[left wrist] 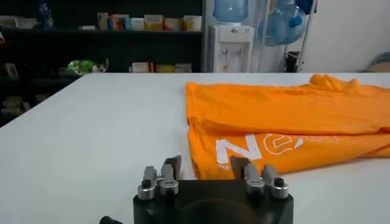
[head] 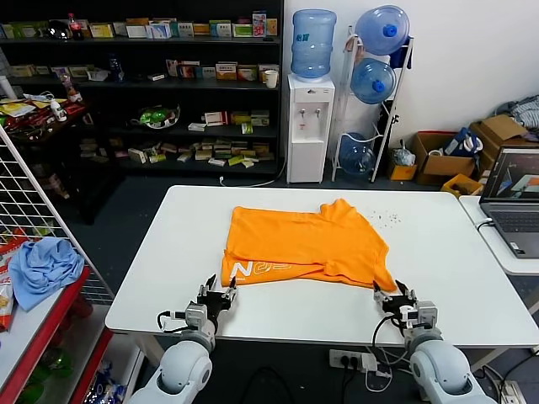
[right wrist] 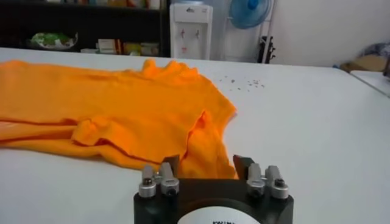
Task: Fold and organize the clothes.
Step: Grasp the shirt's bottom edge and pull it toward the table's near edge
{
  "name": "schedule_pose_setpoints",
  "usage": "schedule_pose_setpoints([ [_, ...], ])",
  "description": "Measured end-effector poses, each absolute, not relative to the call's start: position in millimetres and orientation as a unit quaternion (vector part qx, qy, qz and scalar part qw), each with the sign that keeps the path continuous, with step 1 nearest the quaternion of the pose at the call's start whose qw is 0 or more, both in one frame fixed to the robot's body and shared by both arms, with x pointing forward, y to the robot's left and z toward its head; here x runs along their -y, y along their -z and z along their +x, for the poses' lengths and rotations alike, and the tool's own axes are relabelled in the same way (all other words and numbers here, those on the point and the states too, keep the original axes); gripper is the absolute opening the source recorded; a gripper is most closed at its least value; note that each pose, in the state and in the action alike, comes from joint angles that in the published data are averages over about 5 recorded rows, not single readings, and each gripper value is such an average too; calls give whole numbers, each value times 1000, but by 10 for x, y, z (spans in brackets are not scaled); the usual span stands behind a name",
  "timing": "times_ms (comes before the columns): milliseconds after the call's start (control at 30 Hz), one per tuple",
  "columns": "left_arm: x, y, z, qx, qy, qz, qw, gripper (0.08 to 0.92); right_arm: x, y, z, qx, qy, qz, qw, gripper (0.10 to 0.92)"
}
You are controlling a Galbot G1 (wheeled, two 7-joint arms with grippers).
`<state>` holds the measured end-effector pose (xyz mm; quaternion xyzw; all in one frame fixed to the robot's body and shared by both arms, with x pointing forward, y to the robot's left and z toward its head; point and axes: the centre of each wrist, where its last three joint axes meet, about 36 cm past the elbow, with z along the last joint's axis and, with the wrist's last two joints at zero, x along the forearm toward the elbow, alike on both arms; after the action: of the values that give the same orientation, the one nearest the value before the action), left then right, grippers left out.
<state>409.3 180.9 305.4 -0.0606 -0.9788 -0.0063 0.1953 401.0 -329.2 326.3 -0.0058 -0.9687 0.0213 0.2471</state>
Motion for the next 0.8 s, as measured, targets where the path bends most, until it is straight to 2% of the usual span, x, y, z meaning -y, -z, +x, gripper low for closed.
schedule_pose_setpoints([
  [467, -1865, -3037, 4004, 974, 1, -82, 210, 152, 3354, -3255, 3879, 964, -32, -3, 262, 146],
  [600, -1928, -3075, 3965, 973, 1, -84, 213, 94, 3380, -3323, 3792, 964, -39, 0, 265, 128],
  [800, -2017, -3197, 3849, 972, 6, -87, 219, 94, 3431, -3465, 3591, 961, -51, 3, 271, 128],
])
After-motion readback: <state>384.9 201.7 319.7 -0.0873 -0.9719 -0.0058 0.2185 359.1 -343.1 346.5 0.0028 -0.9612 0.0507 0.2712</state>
